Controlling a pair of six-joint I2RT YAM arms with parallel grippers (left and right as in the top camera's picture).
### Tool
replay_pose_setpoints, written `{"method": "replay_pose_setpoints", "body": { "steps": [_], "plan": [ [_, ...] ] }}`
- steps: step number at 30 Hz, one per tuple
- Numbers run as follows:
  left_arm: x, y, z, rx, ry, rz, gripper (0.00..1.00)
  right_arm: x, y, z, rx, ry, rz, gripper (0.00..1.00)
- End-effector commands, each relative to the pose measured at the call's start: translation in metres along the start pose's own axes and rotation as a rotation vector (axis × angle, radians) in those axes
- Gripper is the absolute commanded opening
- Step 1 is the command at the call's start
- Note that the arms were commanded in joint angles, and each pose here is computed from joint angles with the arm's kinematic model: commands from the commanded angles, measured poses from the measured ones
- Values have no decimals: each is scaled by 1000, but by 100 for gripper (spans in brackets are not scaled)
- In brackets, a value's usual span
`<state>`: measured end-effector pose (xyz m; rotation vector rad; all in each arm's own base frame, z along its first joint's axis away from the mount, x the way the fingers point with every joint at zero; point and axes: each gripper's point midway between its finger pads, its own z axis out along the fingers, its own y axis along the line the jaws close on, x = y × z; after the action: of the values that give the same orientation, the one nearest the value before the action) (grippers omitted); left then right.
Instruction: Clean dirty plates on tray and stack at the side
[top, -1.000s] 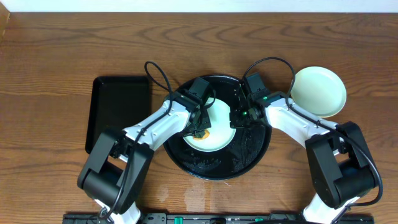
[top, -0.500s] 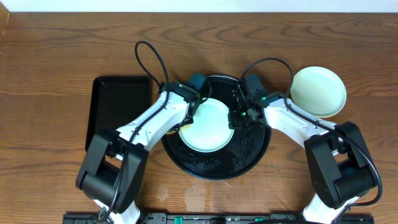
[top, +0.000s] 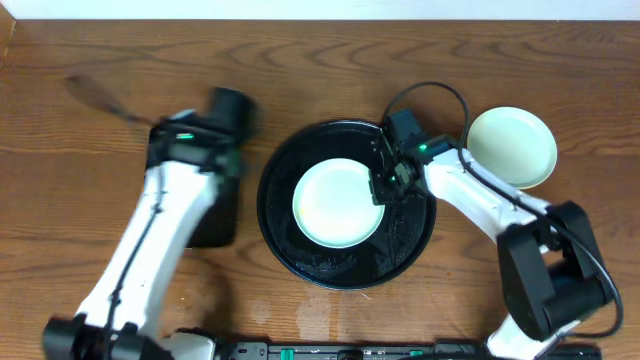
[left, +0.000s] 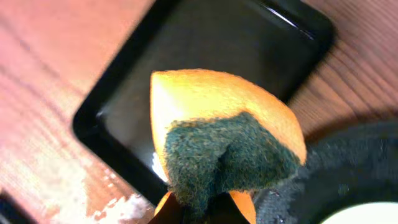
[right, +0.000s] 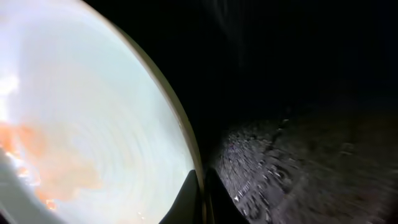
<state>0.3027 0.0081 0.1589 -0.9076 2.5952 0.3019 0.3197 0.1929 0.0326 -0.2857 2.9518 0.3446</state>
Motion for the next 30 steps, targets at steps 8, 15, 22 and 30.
{"method": "replay_pose_setpoints", "body": {
  "steps": [8, 15, 22, 30],
  "plan": [
    [-7, 62, 18, 11, 190, -140, 8, -51, 22, -139, 508, -469, -325, 1],
    [-7, 70, 20, -1, 199, -139, 8, -55, 42, -205, 892, -662, -526, 1],
    [-7, 70, 20, -1, 199, -136, 8, -55, 66, -237, 1157, -640, -799, 1],
    [-7, 70, 20, -1, 199, -135, 8, -64, 71, -258, 1251, -669, -798, 1]
  ]
}}
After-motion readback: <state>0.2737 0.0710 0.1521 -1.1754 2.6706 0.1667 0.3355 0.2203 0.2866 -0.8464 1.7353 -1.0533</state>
